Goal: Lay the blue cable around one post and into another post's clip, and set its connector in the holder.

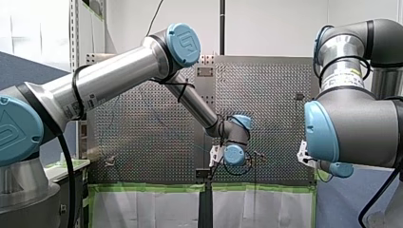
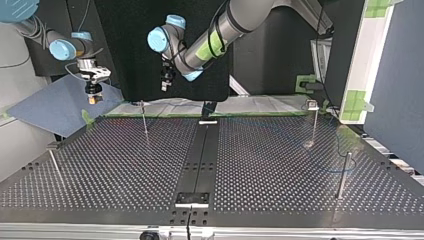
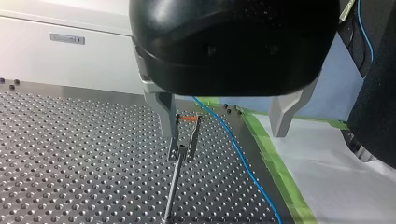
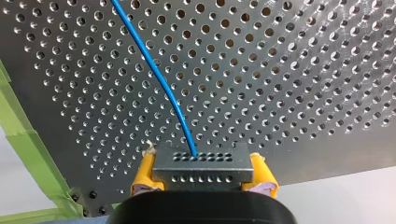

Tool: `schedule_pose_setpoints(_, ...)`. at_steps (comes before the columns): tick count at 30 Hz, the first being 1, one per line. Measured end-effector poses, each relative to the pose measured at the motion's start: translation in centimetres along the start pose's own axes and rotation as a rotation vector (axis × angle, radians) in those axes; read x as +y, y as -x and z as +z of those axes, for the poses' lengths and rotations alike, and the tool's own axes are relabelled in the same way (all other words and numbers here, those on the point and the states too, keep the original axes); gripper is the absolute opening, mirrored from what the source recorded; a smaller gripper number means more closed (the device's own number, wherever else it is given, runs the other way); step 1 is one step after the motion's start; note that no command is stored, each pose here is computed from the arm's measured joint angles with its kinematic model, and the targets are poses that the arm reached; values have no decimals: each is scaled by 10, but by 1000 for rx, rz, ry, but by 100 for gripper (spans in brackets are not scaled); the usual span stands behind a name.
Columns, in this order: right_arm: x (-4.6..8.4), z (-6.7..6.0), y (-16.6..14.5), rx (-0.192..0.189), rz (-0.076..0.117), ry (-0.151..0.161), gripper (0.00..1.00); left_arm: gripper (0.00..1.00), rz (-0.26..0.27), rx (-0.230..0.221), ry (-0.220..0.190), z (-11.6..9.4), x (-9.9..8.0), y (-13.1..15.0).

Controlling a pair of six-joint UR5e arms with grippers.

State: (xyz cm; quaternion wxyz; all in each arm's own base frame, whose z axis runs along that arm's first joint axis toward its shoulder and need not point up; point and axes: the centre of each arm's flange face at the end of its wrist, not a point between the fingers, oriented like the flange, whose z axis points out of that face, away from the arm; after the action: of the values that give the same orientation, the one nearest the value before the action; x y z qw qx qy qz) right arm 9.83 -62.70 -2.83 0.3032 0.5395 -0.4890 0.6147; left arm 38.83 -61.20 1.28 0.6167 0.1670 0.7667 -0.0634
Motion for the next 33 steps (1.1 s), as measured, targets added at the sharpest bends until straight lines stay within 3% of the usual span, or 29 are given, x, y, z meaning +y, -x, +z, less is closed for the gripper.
schedule_pose_setpoints(13,-1,0,0,-1,0,-2,0,100,-9,1,-2,1,1,-1)
schedule_pose_setpoints(21,-2,0,1,-1,0,-3,0,100,-58,-5,-12,8,7,-1)
schedule_pose_setpoints(33,-4,1,1,0,-1,-7,0,100,-69,-6,0,10,16,-11)
